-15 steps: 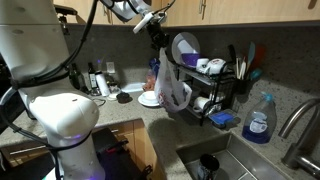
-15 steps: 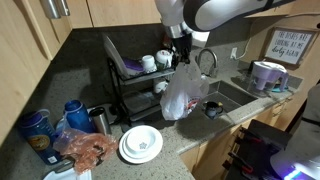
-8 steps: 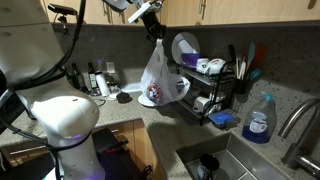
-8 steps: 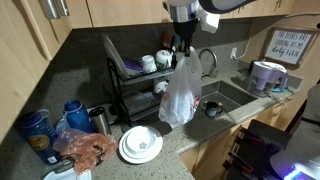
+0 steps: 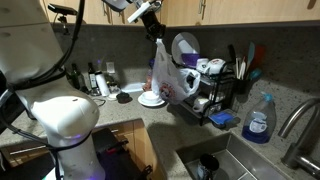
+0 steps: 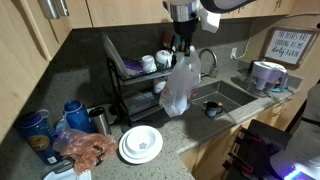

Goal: Move the plastic bag to the left

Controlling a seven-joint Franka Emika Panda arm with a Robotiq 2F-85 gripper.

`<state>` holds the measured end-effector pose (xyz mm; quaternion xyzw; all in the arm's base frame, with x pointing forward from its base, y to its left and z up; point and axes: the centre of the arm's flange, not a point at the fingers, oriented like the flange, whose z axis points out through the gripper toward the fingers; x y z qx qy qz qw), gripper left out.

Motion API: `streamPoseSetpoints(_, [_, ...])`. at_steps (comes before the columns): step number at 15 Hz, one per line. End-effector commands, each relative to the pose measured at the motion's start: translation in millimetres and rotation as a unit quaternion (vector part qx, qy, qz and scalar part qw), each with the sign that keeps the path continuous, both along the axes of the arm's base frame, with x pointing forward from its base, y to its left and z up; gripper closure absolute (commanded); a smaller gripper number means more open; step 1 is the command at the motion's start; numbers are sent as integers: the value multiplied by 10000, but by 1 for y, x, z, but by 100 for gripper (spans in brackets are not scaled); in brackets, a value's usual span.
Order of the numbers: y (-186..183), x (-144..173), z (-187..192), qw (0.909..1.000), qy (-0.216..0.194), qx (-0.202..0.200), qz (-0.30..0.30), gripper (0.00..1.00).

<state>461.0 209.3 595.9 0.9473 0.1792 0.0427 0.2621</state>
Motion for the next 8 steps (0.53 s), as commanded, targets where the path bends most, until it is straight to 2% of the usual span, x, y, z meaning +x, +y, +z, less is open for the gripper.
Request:
streamPoseSetpoints(1, [28,-15,7,9991,-128,-57,399,98])
streamPoseSetpoints(8, [116,-81,14,9888,-312,-41,1459,98])
